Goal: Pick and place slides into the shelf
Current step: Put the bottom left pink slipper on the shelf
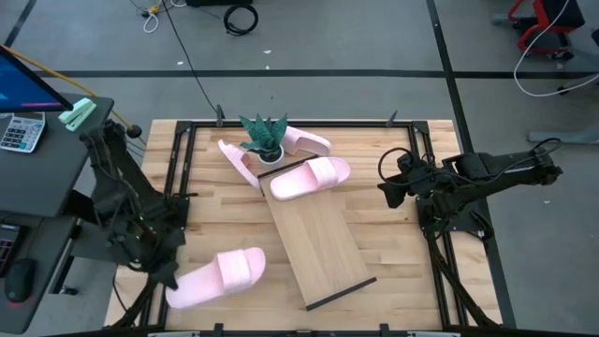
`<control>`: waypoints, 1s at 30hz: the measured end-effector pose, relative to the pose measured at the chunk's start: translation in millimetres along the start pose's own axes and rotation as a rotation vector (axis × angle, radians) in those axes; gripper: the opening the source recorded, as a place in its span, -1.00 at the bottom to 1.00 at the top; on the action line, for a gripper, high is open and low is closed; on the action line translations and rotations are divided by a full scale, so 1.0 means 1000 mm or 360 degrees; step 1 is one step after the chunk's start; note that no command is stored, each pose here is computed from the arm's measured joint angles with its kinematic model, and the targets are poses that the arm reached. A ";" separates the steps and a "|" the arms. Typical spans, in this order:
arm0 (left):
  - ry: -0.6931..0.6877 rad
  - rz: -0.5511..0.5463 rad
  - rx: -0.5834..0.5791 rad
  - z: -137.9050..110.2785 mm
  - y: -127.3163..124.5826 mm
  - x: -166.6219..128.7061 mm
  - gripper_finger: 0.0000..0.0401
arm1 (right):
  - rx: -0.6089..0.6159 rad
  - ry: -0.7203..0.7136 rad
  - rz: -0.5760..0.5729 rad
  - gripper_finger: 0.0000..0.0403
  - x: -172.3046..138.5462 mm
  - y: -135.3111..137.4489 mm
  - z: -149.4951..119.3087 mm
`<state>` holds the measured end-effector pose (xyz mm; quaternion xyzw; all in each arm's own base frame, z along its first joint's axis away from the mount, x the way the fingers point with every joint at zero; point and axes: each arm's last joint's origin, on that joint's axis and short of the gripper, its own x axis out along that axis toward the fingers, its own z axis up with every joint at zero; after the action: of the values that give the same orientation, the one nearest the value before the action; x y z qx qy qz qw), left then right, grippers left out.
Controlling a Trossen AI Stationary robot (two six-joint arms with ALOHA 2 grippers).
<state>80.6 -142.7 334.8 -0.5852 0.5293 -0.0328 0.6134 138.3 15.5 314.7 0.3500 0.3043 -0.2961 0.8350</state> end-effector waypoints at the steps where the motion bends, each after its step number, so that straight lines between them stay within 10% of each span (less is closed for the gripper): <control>1: -0.0038 0.0038 0.0015 0.001 -0.002 -0.008 -0.80 | 0.0000 0.0000 0.0000 -0.02 0.000 0.000 0.000; 11: -0.0427 0.0215 0.0205 0.027 -0.016 -0.056 -0.80 | 0.0037 0.0000 0.0000 -0.02 0.000 0.000 0.000; 30: -0.0716 0.0412 0.0597 0.118 -0.045 -0.030 -0.81 | 0.0073 -0.0010 0.0020 -0.02 0.000 0.001 0.001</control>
<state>175.3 -56.3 358.1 -0.3823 0.4352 0.0787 0.8113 139.4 15.7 315.7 0.3699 0.2925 -0.2988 0.8297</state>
